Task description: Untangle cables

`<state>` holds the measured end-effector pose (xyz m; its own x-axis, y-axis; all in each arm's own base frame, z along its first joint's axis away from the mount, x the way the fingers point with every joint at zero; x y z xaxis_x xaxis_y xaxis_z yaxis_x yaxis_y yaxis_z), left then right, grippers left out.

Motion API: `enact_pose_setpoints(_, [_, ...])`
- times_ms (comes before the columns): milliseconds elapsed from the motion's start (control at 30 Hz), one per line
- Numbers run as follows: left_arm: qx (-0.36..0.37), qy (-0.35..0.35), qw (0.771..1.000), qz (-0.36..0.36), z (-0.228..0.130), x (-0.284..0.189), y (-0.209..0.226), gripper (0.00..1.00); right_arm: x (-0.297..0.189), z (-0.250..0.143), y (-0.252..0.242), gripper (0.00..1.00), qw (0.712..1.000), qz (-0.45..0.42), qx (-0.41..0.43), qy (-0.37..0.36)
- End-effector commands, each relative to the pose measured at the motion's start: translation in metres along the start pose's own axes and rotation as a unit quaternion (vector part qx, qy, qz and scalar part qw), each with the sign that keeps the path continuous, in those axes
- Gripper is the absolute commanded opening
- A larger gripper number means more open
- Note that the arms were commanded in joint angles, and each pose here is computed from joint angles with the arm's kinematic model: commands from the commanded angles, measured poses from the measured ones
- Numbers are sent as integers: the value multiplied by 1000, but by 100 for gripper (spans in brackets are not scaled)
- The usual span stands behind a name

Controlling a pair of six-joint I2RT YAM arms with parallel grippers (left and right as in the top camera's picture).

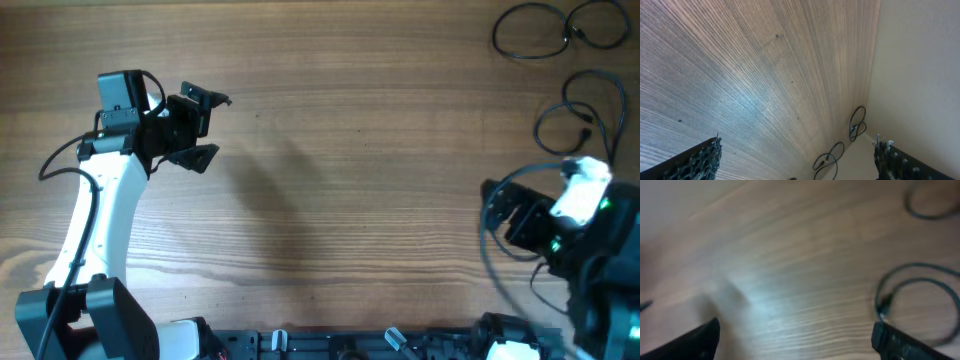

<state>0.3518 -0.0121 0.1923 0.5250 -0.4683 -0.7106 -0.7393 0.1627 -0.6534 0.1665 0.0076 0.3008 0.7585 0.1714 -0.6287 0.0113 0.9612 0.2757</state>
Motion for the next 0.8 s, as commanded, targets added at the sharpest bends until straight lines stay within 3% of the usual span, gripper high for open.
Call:
enact_pose_setpoints(0, [11, -3, 1000, 3, 1, 1, 0, 100, -1, -7, 13, 100, 994, 23, -75, -70])
enact_pose_setpoints(400, [11, -3, 1000, 3, 1, 1, 0, 100, 32, -39, -4, 100, 954, 20, -151, -257])
enact_pose_setpoints(767, [11, -3, 1000, 3, 1, 1, 0, 100, 62, -56, -14, 100, 913, 22, -175, -368])
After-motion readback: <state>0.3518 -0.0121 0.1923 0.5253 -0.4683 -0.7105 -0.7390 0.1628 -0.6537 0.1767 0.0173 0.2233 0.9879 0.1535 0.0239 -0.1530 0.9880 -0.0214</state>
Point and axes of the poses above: each gripper's point midway between its finger pads, its own x axis out along the fingers, its own y axis along the line the jaws close on, z = x × y, the point moved 6 cm from there along -x, back along the fingers, and after that the axes turned 8 degrees about -x, right-handed, at the moved point
